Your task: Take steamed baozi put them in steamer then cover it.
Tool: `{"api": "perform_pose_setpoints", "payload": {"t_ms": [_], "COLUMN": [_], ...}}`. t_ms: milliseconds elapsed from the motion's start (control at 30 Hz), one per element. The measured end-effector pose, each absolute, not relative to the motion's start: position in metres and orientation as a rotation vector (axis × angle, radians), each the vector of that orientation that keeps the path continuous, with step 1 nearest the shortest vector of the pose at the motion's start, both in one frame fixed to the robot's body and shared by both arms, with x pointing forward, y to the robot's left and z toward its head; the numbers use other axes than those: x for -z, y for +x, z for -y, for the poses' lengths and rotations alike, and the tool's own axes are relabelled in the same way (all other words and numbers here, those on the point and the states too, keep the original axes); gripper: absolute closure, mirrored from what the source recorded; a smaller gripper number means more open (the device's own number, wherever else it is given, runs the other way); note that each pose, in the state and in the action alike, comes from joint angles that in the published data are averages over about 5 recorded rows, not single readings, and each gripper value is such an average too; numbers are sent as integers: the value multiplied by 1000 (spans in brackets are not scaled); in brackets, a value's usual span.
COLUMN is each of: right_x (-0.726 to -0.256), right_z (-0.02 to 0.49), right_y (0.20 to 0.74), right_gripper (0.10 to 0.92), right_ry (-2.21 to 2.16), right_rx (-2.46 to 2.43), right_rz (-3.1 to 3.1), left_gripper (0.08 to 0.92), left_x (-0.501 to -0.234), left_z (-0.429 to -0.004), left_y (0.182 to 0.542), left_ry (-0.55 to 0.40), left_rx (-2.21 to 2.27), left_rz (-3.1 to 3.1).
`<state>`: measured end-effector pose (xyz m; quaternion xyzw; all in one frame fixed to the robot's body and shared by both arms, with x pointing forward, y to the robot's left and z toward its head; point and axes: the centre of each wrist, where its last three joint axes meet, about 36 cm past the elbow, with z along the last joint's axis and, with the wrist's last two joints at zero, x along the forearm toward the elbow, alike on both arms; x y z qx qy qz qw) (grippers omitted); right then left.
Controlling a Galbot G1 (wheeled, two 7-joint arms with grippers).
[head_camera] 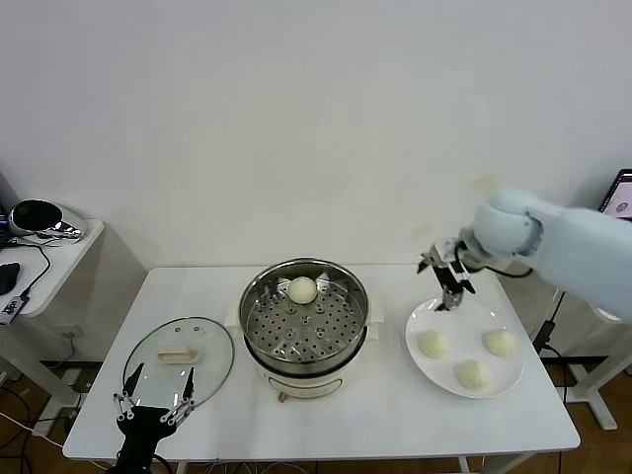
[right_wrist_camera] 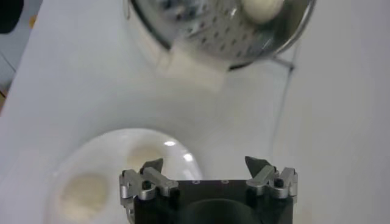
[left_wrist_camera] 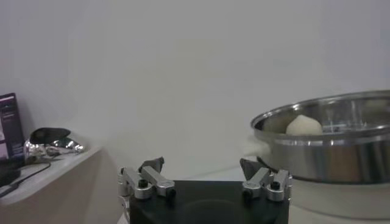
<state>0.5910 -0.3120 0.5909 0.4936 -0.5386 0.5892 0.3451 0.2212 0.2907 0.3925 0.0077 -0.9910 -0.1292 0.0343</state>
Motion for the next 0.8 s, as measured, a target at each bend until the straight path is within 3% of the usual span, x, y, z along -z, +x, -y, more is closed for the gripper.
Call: {"api": "perform_pose_setpoints", "payload": {"t_ms": [800], "right_x": [-476], "right_z": [314], "right_y": [611], "right_gripper": [200], "right_ry": [1244], "right_rx": [-1408], "right_rz": [1354], "left_gripper": [177], "left_x": [-383], "left_z": [-296], "left_y": [218], "left_ry": [29], "left_rx": [424], "left_rz": [3022]}}
